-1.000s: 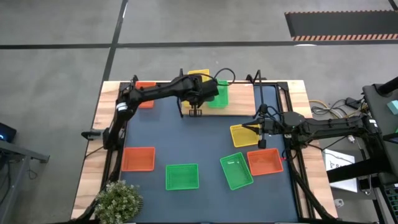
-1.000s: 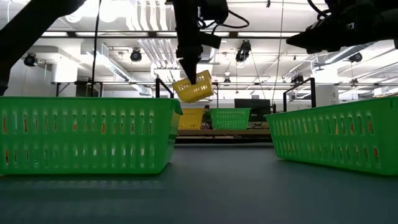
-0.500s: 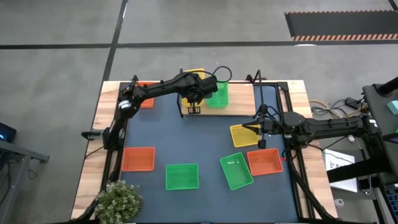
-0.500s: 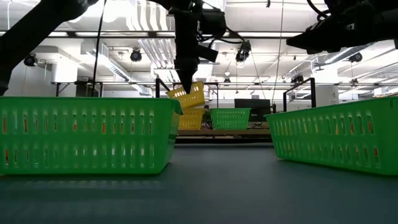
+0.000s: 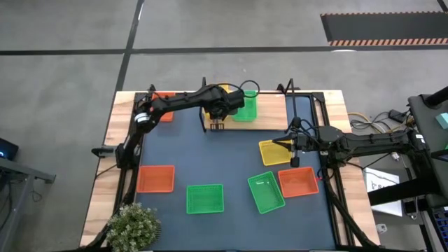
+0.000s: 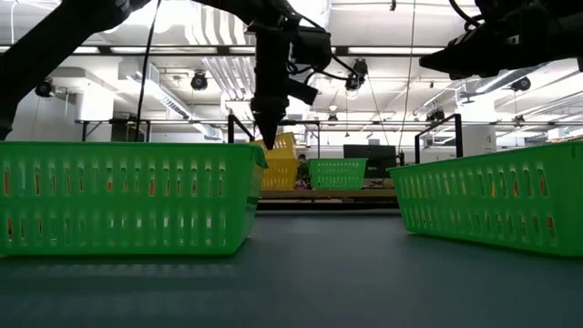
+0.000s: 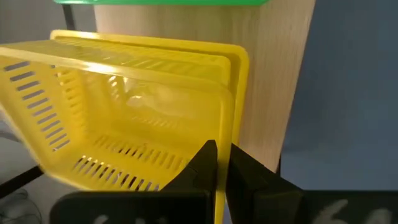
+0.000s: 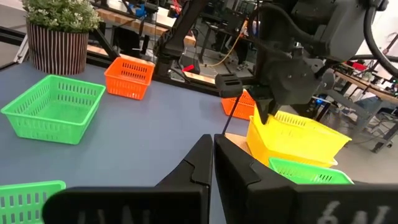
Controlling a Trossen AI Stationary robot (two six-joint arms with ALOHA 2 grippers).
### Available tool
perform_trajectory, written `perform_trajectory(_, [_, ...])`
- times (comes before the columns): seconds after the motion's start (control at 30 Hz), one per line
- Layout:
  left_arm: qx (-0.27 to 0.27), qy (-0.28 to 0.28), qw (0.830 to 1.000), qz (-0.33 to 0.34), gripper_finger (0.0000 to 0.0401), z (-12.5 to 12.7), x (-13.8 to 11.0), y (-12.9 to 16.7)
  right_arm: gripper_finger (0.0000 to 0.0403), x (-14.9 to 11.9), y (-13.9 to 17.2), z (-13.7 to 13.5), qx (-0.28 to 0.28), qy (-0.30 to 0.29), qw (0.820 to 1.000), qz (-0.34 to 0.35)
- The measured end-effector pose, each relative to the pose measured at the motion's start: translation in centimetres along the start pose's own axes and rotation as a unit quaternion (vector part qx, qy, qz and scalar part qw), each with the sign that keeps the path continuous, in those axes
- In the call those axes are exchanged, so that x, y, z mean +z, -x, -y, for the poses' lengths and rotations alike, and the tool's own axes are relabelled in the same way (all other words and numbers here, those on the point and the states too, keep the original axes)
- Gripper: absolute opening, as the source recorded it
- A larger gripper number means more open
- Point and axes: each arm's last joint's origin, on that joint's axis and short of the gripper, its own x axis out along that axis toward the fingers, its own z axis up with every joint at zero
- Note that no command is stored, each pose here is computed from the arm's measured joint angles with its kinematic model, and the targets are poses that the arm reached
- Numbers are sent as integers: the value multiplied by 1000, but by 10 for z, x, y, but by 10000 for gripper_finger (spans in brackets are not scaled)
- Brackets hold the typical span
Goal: Stack baskets on shelf by color
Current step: Stack the left yellow bin on top of the yellow bin on the shelf, then put the bottom right orange bin on the shelf
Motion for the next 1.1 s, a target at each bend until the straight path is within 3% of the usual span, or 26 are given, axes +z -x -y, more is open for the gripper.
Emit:
perform_trajectory(0.57, [-31, 27, 999, 15, 3, 2, 2, 0, 9, 0, 0, 0, 0, 0, 1000, 0])
perform_trajectory(0.93, [-74, 26, 996, 30, 96, 4, 3, 3, 9, 0, 0, 0, 1, 0, 1000, -2])
perform_trajectory(1.1, [-64, 19, 996, 60, 110, -1, 0, 17, 9, 0, 0, 0, 1, 0, 1000, -2])
